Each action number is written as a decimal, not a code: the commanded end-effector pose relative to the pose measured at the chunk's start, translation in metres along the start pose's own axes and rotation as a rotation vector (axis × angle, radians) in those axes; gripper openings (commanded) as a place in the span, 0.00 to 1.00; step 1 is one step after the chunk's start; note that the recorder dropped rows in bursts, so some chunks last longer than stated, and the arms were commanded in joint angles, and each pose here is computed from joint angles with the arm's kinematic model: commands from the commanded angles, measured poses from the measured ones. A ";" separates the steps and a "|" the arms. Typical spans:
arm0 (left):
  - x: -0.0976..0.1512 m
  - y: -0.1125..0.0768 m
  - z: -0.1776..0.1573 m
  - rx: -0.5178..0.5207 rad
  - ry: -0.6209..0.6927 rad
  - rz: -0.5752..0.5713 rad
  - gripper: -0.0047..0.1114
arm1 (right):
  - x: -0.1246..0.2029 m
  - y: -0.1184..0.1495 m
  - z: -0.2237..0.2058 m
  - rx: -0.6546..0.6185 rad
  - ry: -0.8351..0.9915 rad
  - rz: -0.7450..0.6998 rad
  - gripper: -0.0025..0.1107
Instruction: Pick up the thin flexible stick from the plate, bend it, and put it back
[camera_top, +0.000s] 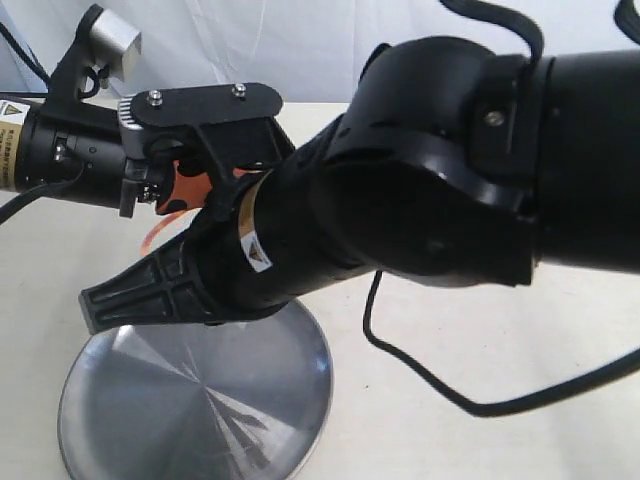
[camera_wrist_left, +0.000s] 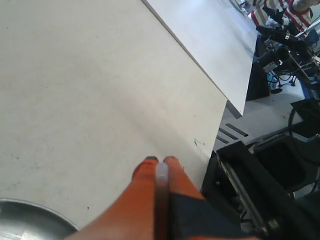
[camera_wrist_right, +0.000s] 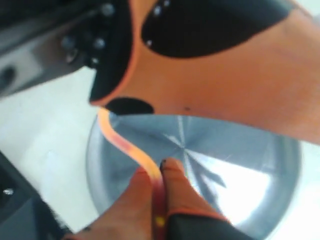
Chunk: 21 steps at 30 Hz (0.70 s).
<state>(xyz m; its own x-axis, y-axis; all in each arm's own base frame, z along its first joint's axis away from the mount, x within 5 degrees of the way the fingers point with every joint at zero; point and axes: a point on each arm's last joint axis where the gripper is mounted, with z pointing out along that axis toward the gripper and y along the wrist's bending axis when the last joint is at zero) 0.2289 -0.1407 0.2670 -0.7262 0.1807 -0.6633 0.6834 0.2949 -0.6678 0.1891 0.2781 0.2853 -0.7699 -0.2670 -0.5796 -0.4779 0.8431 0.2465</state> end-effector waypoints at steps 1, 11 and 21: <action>0.005 -0.012 0.000 0.087 0.057 -0.060 0.04 | -0.009 -0.017 -0.010 0.112 -0.061 -0.152 0.02; 0.000 -0.010 0.000 0.053 0.037 -0.122 0.04 | -0.008 -0.025 -0.012 0.195 -0.026 -0.345 0.02; 0.005 0.013 0.012 0.057 0.063 -0.213 0.04 | -0.006 -0.027 -0.013 0.214 0.040 -0.661 0.02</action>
<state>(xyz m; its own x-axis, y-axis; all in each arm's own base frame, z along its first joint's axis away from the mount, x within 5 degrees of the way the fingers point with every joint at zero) 0.2410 -0.1441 0.2549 -0.8516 0.1188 -0.5106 0.5198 0.3175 -0.7931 0.1939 0.2559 0.2869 -0.4244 -0.7378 -0.5249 -0.7599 0.6055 -0.2366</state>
